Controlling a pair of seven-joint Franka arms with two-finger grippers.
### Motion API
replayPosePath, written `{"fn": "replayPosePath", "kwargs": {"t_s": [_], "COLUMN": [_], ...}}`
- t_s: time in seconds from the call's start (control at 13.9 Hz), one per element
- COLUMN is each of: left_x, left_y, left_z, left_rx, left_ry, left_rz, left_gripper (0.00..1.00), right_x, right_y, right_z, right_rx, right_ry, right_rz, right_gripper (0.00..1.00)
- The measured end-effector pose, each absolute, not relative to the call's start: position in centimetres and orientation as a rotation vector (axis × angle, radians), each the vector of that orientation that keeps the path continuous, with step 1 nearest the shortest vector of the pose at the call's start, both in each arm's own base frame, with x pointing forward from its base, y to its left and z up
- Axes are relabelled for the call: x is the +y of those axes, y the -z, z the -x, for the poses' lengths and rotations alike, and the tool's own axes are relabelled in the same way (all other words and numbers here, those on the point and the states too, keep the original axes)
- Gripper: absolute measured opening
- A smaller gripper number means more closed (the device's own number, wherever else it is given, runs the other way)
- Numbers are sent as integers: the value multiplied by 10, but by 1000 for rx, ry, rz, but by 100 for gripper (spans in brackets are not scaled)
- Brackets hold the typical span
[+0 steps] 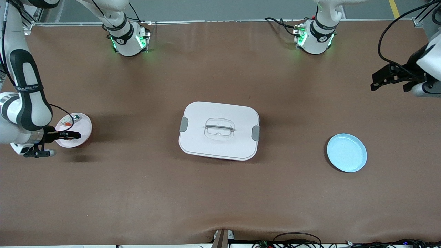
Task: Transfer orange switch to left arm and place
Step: 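Close the right gripper on the black-and-orange switch, then lift the switch with the right gripper while the left gripper approaches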
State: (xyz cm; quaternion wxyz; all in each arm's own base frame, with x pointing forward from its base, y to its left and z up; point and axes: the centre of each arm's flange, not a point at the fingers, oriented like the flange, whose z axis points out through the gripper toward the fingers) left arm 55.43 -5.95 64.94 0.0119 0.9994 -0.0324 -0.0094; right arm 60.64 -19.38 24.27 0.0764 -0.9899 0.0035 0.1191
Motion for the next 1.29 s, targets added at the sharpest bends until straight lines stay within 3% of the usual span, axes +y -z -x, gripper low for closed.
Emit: {"fn": "replayPosePath", "kwargs": {"t_s": [0.65, 1.29], "left_x": [-134, -253], "left_y": [-672, -651], "left_z": [-559, -578], "left_rx": [-86, 81], "left_ry": [-87, -124], "left_rz": [-2654, -2429], "left_gripper": [100, 100], "right_x": [-114, -38], "right_y": [-292, -305], "right_z": [-628, -633], "right_rx": [221, 373], "right_ry": [-473, -511], "right_rz": [3001, 2982], "right_gripper": [73, 73]}}
